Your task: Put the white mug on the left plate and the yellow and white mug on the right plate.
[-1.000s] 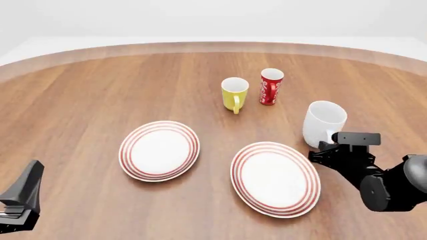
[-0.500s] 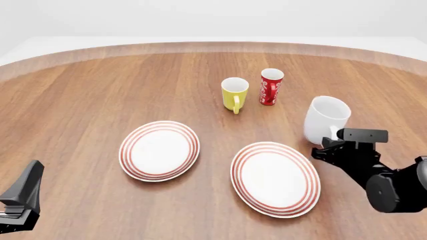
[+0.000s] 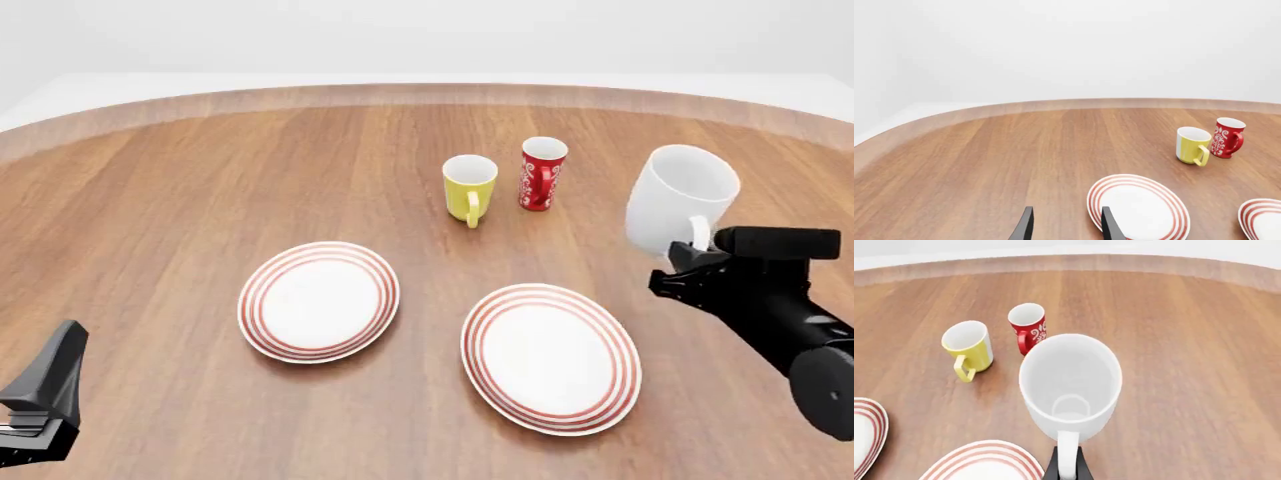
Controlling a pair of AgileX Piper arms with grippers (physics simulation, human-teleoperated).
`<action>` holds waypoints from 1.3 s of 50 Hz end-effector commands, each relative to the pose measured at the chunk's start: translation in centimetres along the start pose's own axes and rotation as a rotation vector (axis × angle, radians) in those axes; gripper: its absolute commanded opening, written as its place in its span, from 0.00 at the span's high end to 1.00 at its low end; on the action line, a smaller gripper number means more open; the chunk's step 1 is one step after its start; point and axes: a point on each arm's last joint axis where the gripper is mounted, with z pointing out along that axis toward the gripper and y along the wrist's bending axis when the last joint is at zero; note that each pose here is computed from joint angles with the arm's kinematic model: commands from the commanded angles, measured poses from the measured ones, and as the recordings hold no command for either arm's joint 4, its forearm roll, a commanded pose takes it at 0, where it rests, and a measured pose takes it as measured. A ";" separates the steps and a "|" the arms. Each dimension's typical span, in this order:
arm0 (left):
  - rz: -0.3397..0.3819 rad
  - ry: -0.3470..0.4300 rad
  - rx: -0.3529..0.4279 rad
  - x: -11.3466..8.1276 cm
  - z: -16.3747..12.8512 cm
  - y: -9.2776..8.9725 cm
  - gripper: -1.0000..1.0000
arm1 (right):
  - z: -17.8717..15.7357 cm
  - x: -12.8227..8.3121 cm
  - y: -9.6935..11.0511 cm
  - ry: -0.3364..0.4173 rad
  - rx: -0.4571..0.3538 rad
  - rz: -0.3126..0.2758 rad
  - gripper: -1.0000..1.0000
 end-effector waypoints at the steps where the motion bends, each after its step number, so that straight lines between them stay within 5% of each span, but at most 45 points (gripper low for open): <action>1: 0.000 0.000 0.000 0.0 0.0 0.0 0.00 | -3.0 -2.1 0.6 -0.050 -0.024 -0.008 1.00; 28: 0.000 0.000 0.000 0.0 0.0 0.0 0.00 | -7.8 -4.4 2.2 -0.096 -0.115 -0.062 1.00; 65: 0.000 0.000 0.000 0.0 0.0 0.0 0.00 | -8.1 -5.8 5.7 -0.091 -0.294 -0.132 1.00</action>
